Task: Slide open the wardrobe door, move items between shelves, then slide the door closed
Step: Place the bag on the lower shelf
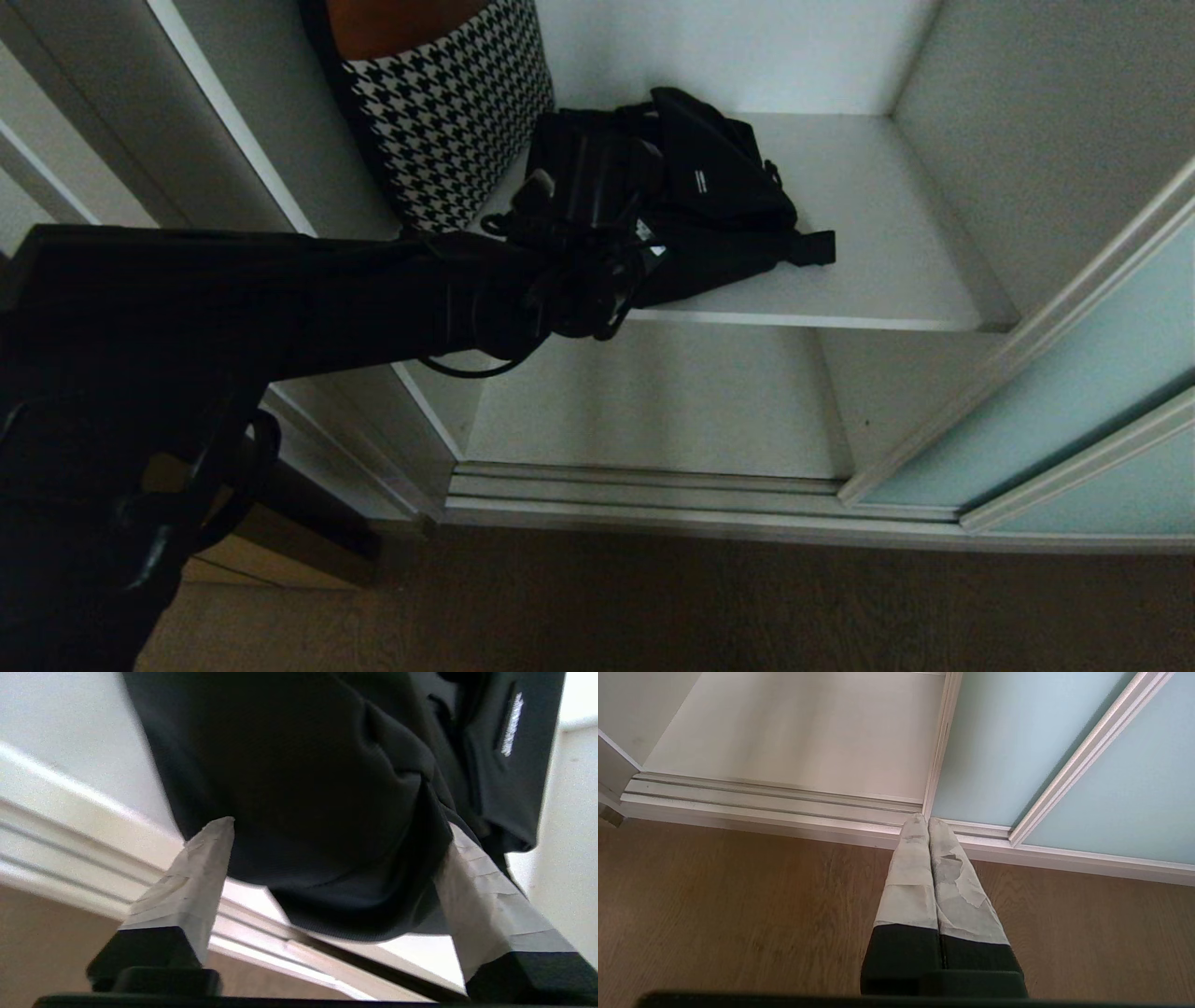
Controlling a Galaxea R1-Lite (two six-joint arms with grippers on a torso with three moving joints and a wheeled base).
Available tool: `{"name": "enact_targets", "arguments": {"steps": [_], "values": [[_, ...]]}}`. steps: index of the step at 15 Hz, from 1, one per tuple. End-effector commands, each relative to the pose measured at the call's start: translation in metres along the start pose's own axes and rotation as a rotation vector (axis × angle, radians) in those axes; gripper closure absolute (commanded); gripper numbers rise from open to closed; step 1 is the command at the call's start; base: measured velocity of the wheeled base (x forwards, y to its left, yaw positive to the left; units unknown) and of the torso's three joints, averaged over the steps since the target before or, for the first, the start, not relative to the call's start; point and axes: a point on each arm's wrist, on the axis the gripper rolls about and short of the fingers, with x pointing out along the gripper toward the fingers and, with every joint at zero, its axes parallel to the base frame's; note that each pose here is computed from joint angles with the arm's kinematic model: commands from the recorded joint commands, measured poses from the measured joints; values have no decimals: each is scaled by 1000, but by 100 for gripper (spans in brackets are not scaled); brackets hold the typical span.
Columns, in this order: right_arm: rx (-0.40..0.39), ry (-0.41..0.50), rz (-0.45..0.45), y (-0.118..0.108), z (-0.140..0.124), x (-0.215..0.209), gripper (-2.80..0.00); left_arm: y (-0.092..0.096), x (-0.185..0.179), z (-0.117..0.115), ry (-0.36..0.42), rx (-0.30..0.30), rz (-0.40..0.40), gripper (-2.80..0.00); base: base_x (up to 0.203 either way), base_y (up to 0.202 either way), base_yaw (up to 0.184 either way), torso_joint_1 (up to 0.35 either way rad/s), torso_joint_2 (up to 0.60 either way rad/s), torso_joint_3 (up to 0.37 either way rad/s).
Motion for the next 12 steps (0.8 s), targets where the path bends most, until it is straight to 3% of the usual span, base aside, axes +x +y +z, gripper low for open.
{"name": "enact_targets", "arguments": {"steps": [1, 8, 12], "values": [[-1, 1, 0, 0, 0, 0, 0, 5, 10, -8, 25, -5, -17, -280, 0, 0, 0, 0, 0, 0], [-1, 1, 1, 0, 0, 0, 0, 14, 28, -21, 65, 0, -67, -280, 0, 0, 0, 0, 0, 0], [-1, 0, 1, 0, 0, 0, 0, 22, 36, -9, 43, 0, -82, -280, 0, 0, 0, 0, 0, 0]]}}
